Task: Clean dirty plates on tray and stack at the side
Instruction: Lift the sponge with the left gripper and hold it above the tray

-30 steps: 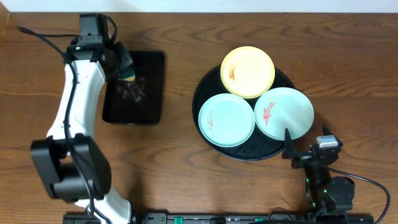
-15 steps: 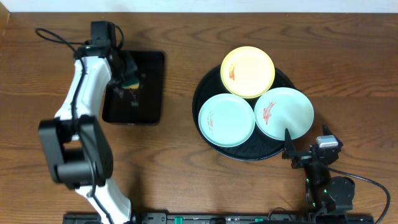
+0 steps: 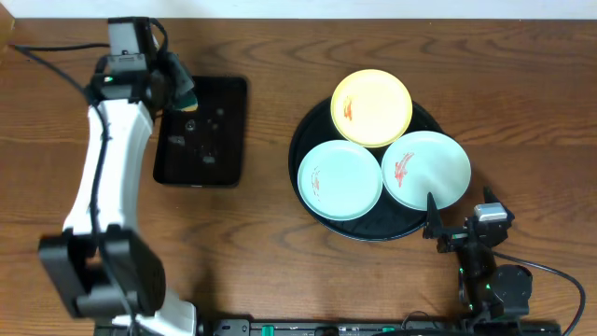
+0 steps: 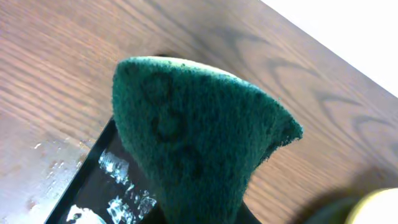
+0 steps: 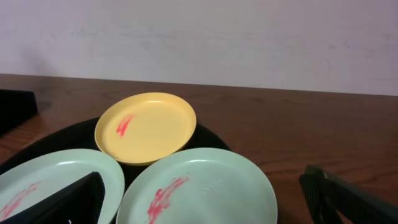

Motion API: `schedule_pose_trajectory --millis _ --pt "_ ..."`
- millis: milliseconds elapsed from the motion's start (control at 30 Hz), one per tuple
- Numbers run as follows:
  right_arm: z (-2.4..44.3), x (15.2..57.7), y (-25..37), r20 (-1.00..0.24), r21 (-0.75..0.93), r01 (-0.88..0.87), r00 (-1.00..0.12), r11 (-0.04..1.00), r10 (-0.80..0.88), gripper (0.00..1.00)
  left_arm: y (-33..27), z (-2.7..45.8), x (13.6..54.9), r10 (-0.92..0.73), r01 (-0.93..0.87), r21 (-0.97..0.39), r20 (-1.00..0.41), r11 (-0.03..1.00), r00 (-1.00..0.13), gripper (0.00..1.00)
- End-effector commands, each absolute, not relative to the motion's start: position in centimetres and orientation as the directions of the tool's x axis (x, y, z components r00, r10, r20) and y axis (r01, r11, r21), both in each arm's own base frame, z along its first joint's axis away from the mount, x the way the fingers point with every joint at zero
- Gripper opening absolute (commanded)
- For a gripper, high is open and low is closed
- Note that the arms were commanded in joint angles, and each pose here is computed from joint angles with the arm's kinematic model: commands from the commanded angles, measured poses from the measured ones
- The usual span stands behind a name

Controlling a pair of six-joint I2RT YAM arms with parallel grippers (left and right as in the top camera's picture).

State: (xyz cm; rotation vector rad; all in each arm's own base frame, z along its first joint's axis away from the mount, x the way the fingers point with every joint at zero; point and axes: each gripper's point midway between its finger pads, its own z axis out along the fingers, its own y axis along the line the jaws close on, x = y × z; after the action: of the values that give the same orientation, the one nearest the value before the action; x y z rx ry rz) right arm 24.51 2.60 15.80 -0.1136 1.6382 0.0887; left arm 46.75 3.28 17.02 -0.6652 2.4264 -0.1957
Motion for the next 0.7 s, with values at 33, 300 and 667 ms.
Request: schedule_pose_trajectory --millis 33,300,667 --pt "15.8 24.5 2.5 -0.997 -0.026 -0.123 -0.066 0.992 -0.035 0.99 3.6 10.0 46.8 -0.516 -0.467 -0.222 -0.422 0.856 -0.745 0.08" --pt "15.8 24.5 2.5 -0.997 -0.026 -0.122 -0.066 0.992 -0.035 0.99 2.3 15.1 47.1 -0.511 -0.398 -0.324 -0.480 0.858 -0.713 0.08" --pt "15.8 24.5 2.5 -0.997 -0.026 -0.123 -0.066 0.992 -0.035 0.99 3.0 25.8 44.6 -0.496 -0.347 -0.356 -0.665 0.868 -0.558 0.08"
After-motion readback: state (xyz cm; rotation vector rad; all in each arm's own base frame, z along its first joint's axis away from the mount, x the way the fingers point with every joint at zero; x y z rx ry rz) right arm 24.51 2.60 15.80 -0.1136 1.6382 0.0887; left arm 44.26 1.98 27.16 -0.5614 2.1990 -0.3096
